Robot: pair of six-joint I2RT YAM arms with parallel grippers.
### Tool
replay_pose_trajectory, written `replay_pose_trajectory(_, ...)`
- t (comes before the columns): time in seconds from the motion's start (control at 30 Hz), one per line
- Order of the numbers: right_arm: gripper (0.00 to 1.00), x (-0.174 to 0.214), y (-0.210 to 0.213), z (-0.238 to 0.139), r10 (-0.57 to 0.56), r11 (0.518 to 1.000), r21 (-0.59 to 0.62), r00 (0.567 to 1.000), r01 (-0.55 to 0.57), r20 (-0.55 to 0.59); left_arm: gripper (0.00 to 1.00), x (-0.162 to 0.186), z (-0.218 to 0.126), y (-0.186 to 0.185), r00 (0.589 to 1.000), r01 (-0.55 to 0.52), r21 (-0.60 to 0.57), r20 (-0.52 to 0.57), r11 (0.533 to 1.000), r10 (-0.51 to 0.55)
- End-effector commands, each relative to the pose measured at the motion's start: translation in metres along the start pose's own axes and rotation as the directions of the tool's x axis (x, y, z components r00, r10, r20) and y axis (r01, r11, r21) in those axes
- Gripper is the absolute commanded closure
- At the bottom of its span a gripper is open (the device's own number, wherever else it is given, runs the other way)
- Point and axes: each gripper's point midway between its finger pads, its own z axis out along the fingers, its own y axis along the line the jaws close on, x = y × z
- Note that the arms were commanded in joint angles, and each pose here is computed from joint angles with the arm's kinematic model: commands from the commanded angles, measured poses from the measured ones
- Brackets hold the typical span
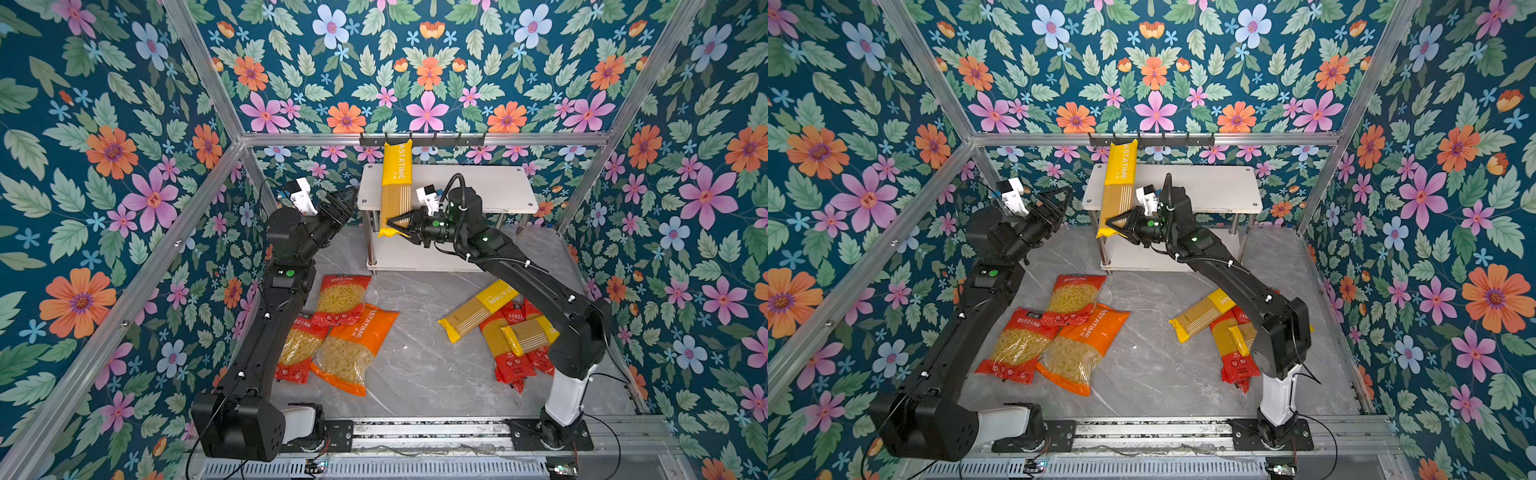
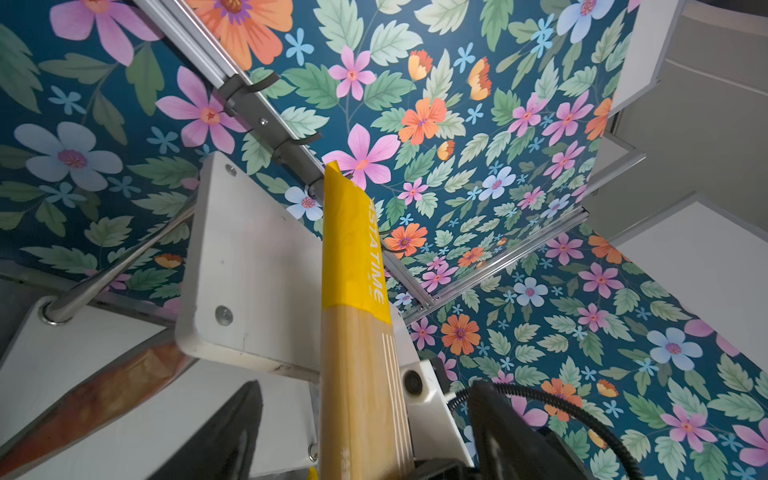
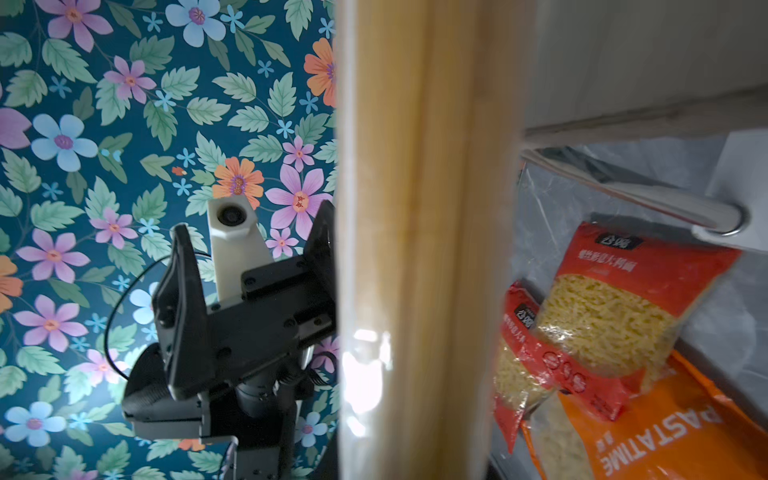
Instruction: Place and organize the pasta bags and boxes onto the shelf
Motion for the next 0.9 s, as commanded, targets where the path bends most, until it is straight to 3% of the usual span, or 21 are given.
replay_pose_trajectory(0.0, 0.93, -0.012, 0.042, 0.007, 0.026, 0.985, -0.168, 1.0, -0.026, 0.002, 0.19, -0.003, -0.008, 0.008, 1.0, -0.001, -0.026, 0.024, 1.0, 0.001)
replay_pose_trajectory(0.2, 0.83, -0.027, 0.039, 0.018, 0.081, 0.987, -0.146, 0.995, -0.072, 0.055, 0.16, 0.0, -0.012, 0.017, 0.999, 0.021, -0.045, 0.029, 0.999, -0.019)
replay_pose_trajectory(0.37, 0.59, -0.038, 0.029, 0.025, 0.107, 0.989, -0.113, 0.992, -0.1, 0.061, 0.04, 0.0, -0.009, 0.017, 0.997, 0.072, -0.001, 0.04, 0.997, -0.072)
replay_pose_trajectory(0.47, 0.49, -0.034, 0.02, 0.023, 0.122, 0.989, -0.091, 0.991, -0.117, 0.049, 0.02, 0.005, -0.005, 0.019, 0.994, 0.107, 0.024, 0.035, 0.994, -0.108)
replay_pose_trajectory(0.77, 0.31, -0.015, 0.01, -0.01, 0.115, 0.991, -0.067, 0.992, -0.112, 0.057, 0.05, 0.045, 0.032, 0.015, 0.987, 0.158, 0.105, -0.039, 0.982, -0.154)
replay_pose_trajectory(0.87, 0.3, -0.007, 0.012, -0.019, 0.096, 0.994, -0.055, 0.995, -0.094, 0.036, 0.11, 0.059, 0.047, 0.018, 0.984, 0.169, 0.108, -0.074, 0.98, -0.162)
